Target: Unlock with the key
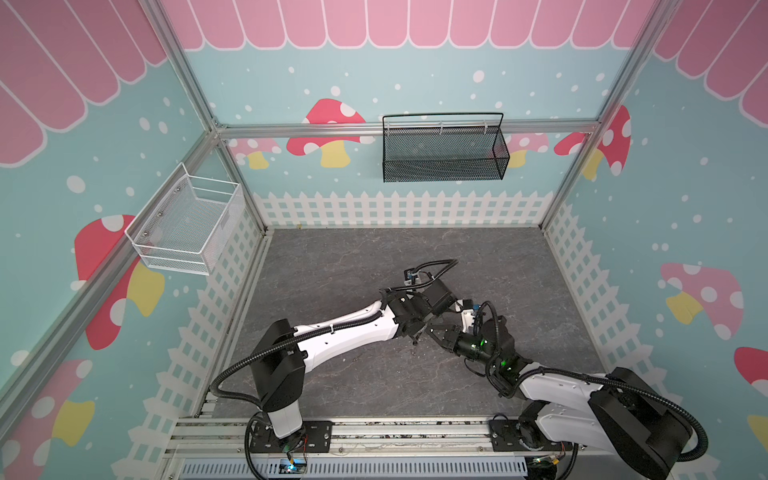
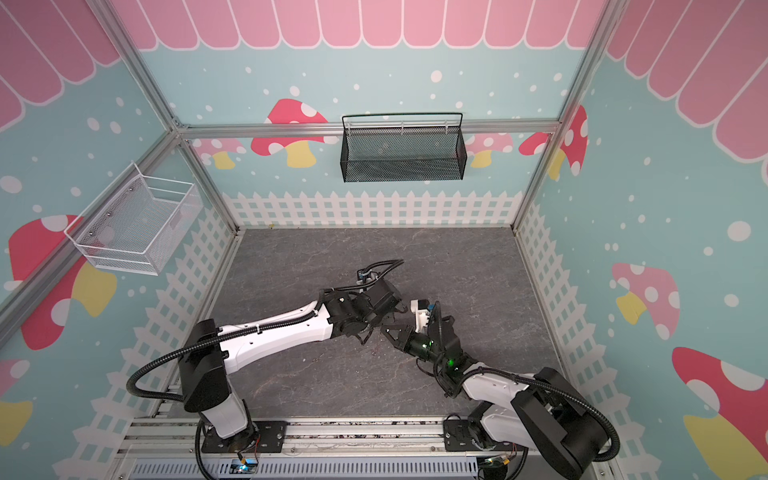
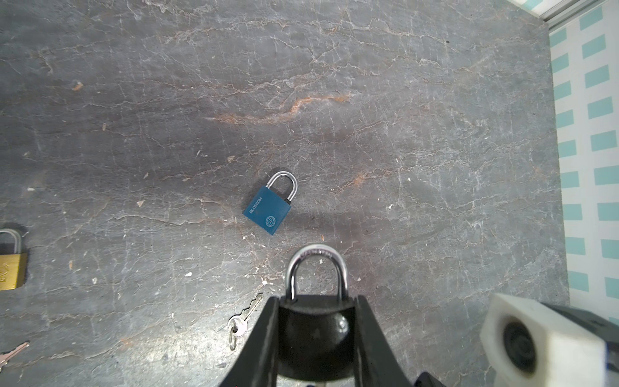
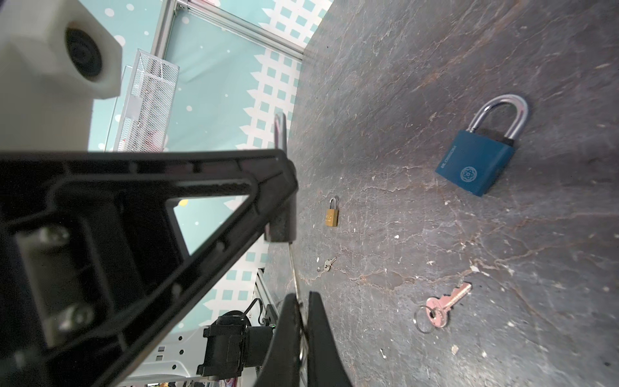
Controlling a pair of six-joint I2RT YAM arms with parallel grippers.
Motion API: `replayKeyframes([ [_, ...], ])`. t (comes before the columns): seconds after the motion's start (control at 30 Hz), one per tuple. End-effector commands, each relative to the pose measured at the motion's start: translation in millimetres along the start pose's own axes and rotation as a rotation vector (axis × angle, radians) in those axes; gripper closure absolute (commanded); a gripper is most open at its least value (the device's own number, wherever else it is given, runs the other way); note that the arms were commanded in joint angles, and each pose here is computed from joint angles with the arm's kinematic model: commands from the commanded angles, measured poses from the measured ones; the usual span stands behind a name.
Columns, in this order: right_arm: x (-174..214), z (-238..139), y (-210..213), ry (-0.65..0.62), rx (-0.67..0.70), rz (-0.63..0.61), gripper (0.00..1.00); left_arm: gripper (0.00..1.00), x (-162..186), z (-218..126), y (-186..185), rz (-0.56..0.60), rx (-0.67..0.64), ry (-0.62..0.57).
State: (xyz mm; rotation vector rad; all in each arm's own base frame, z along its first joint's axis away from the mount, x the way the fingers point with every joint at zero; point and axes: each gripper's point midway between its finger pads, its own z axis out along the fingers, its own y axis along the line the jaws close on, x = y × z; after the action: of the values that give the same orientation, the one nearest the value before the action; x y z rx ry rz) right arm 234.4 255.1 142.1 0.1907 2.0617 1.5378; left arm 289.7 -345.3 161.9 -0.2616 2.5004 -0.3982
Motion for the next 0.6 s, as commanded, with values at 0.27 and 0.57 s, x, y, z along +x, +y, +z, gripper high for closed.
replayKeyframes([
  [0.27, -6, 5, 16, -0.012, -0.048, 0.019, 1.00, 1.00, -9, -14, -5, -0.027, 0.032, -0.040],
  [0.57, -5, 7, 9, -0.011, -0.030, 0.049, 1.00, 1.00, -9, -16, -2, -0.024, 0.030, -0.045],
])
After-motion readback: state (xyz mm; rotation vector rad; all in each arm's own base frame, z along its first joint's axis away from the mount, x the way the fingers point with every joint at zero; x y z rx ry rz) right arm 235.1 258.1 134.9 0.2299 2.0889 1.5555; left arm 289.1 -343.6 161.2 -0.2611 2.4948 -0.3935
